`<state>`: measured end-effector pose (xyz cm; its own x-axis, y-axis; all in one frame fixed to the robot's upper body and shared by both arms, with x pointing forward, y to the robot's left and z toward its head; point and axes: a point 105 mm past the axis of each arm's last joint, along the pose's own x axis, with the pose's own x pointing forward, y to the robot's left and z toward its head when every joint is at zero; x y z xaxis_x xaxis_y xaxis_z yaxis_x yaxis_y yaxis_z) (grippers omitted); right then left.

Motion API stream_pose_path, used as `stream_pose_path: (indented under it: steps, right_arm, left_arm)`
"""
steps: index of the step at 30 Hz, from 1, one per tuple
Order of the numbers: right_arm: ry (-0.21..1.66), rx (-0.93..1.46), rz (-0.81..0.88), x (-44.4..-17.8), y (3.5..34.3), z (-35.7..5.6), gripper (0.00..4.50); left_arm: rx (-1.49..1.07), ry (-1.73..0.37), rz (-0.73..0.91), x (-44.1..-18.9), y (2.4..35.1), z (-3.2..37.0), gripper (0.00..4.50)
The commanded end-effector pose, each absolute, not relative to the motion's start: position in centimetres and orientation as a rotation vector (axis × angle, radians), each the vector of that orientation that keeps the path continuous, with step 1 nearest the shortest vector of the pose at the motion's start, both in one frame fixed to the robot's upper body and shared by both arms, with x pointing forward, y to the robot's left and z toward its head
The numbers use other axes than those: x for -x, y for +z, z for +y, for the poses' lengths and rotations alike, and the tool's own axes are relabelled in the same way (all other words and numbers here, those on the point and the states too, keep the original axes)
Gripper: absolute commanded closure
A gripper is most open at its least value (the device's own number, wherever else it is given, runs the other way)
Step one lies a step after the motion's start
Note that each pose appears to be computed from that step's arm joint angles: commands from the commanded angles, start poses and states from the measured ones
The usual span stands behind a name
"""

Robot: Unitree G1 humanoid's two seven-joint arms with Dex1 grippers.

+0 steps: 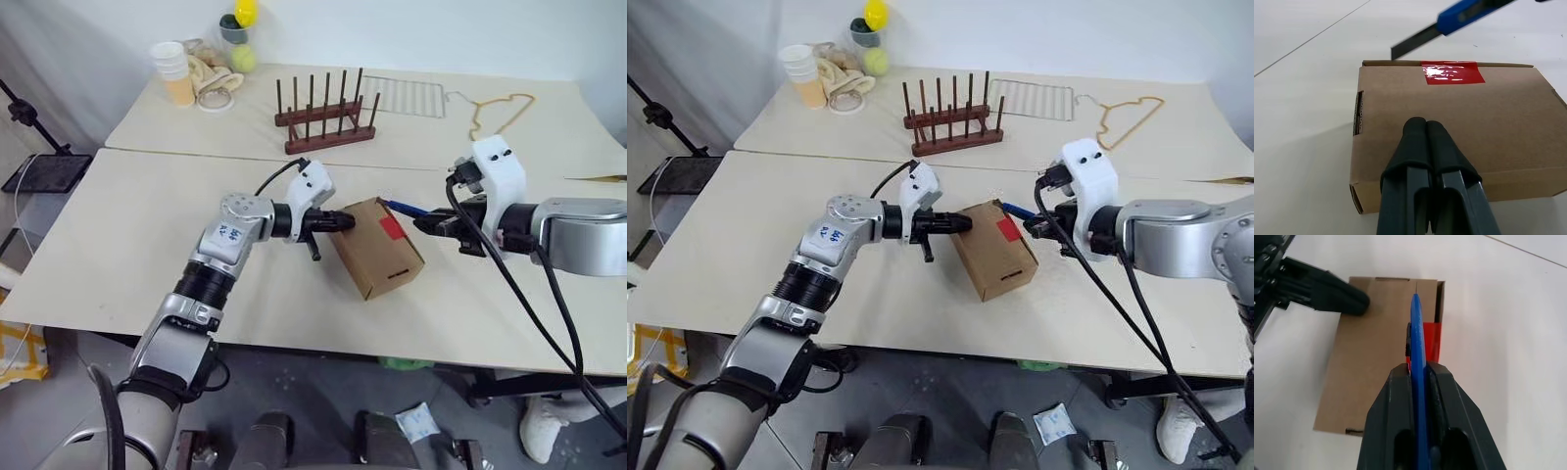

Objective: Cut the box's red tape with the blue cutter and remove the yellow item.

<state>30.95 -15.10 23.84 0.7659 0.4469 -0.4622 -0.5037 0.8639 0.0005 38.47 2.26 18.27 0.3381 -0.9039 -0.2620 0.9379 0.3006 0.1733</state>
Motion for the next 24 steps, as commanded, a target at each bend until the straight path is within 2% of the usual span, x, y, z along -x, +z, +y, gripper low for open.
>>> stream_pose_path:
  steps: [1, 24]
  right_arm:
    - [0.503, 0.123, 0.422, -31.2, 25.0, -15.2, 4.42]
    - [0.443, 0.049, 0.408, -32.0, 24.0, -16.2, 4.42]
  left_arm:
    - [-0.331, -1.239, 0.111, -38.0, 18.4, 1.9, 4.50]
    - [-0.328, -1.225, 0.170, -37.4, 17.4, 2.3, 4.50]
